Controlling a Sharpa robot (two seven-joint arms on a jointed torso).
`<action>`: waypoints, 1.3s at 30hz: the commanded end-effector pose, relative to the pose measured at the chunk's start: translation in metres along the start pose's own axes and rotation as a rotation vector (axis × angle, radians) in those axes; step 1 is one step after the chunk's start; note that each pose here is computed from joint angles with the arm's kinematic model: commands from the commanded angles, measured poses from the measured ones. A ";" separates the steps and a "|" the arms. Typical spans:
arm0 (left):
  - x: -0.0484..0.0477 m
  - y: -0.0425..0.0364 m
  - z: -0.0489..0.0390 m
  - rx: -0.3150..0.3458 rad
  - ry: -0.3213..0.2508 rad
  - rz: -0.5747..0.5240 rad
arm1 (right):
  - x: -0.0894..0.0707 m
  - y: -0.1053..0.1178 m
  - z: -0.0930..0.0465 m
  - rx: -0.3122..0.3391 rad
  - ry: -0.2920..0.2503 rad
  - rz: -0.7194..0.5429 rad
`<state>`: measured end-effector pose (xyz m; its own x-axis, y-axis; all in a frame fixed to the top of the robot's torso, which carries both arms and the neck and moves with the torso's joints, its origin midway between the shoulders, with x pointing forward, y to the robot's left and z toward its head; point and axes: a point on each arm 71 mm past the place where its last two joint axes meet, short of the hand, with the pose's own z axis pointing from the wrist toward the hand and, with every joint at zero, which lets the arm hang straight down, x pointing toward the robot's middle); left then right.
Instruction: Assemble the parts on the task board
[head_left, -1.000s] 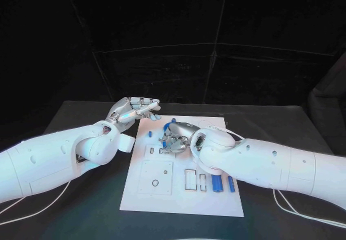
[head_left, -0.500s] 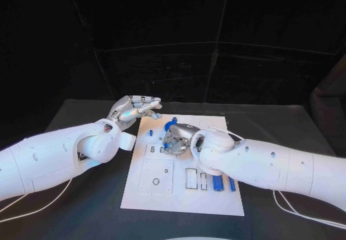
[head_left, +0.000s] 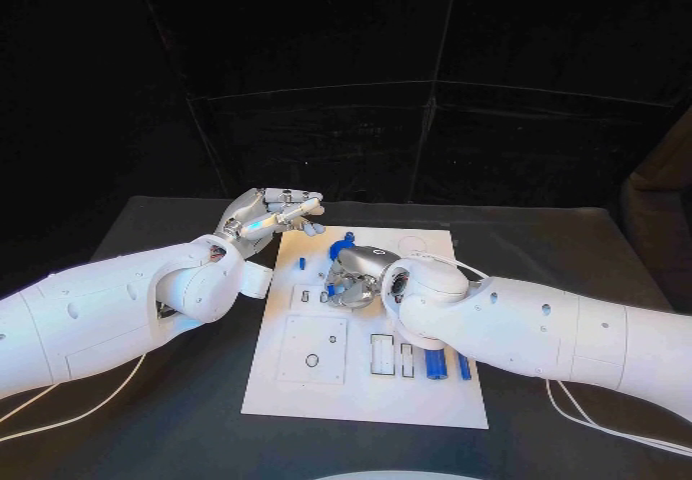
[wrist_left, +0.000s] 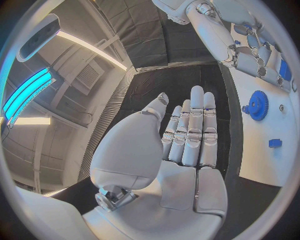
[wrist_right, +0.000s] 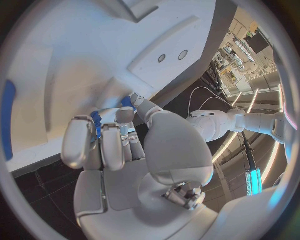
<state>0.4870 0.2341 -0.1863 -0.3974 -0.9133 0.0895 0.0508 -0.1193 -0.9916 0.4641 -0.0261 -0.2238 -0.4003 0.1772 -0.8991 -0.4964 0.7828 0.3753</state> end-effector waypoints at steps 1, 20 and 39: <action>0.0020 -0.0003 0.0008 -0.005 0.014 -0.005 | 0.006 -0.004 -0.001 0.012 0.038 -0.019; 0.0017 -0.0001 0.0008 -0.007 0.016 -0.006 | 0.008 -0.008 -0.004 0.025 0.052 -0.021; 0.0014 0.0003 0.0013 -0.009 0.016 -0.006 | 0.006 -0.003 -0.003 0.010 0.004 -0.008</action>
<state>0.4876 0.2338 -0.1866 -0.3982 -0.9129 0.0898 0.0505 -0.1196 -0.9915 0.4611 -0.0281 -0.2260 -0.3993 0.1728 -0.9004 -0.5022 0.7804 0.3726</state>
